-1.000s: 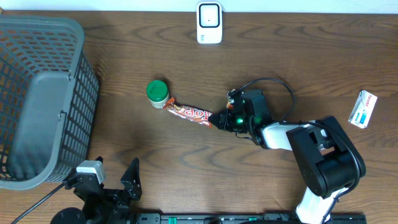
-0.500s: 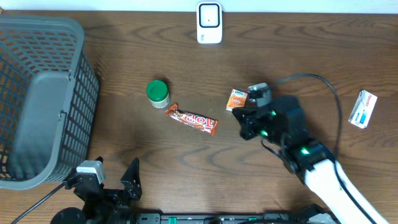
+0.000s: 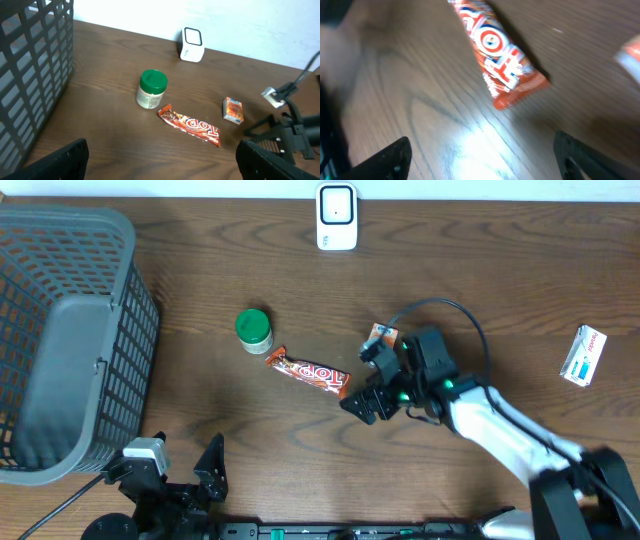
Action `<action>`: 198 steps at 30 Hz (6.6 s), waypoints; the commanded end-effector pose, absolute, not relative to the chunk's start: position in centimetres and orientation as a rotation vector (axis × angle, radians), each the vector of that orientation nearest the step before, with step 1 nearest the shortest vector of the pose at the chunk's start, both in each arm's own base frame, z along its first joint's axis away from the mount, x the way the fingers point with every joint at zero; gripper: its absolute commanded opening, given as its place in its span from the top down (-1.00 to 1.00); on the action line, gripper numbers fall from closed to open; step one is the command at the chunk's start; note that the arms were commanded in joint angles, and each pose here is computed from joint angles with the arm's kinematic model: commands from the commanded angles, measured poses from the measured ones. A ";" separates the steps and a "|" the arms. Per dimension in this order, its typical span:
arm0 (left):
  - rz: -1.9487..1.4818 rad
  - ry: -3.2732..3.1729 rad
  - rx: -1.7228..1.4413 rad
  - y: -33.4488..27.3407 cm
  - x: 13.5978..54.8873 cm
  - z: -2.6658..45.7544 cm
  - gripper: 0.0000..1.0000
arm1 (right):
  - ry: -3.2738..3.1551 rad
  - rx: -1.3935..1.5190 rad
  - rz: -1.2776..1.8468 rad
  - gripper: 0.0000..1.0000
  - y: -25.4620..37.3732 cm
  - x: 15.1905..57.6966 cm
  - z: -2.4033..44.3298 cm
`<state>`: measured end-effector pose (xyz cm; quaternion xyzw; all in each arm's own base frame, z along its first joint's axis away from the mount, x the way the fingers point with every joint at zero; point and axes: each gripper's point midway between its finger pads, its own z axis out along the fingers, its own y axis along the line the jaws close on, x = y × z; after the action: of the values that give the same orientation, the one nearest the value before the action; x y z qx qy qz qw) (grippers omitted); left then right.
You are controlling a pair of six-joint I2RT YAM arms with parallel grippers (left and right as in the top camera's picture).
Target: Scan the item barcode
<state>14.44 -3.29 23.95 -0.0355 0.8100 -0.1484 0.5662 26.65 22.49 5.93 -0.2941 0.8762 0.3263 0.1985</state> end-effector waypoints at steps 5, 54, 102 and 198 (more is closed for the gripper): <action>-0.360 1.902 -0.070 -3.5 14.4 24.0 -0.89 | 2.362 -1.038 0.902 -0.59 24.3 29.4 5.1; -0.360 1.902 -0.070 -3.5 14.4 24.0 -0.89 | 2.730 -1.176 0.909 0.49 25.8 23.6 -6.7; -0.360 1.906 -0.070 -3.5 14.3 23.9 -0.89 | 2.052 -1.128 -1.464 0.98 16.8 29.2 2.9; -0.360 1.906 -0.070 -3.5 14.3 23.9 -0.89 | 3.030 0.757 0.466 0.97 23.1 36.6 0.9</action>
<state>14.42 -3.29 23.88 -0.0356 0.8109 -0.1483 0.5649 36.39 23.62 1.52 0.0459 0.9821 0.1823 0.0078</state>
